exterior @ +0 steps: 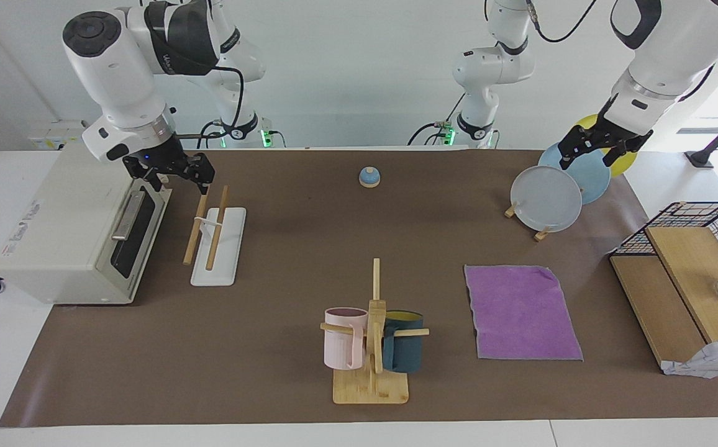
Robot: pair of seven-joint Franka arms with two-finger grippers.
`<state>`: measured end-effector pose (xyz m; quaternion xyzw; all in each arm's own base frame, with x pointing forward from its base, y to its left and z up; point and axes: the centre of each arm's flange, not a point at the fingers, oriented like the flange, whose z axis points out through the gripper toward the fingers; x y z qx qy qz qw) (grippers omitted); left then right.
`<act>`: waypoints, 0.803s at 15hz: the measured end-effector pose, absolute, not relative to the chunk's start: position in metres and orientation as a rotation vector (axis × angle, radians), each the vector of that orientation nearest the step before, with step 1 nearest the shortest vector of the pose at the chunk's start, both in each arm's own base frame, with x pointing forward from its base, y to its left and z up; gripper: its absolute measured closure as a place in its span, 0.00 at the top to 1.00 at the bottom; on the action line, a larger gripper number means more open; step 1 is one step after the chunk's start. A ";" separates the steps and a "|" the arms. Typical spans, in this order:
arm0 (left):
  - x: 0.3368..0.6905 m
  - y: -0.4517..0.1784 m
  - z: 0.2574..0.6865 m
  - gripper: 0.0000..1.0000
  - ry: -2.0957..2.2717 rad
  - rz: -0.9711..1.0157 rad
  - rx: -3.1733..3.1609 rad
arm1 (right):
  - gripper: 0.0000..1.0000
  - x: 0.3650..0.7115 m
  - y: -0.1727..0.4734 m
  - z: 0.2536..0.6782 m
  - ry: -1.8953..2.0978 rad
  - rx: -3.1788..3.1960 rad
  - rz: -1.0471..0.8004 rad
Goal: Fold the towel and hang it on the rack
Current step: 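Move the left gripper toward the purple towel's near edge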
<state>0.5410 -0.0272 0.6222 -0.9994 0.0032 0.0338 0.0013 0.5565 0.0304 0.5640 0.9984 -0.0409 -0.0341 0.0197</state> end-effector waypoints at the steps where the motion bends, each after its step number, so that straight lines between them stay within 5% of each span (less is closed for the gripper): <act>1: 0.541 -0.027 0.622 1.00 0.011 0.106 -3.137 | 1.00 0.557 0.031 0.564 -0.126 3.098 -0.106; 12: 0.546 -0.036 0.617 1.00 0.035 0.049 -3.140 | 1.00 0.554 0.034 0.584 -0.115 3.121 -0.103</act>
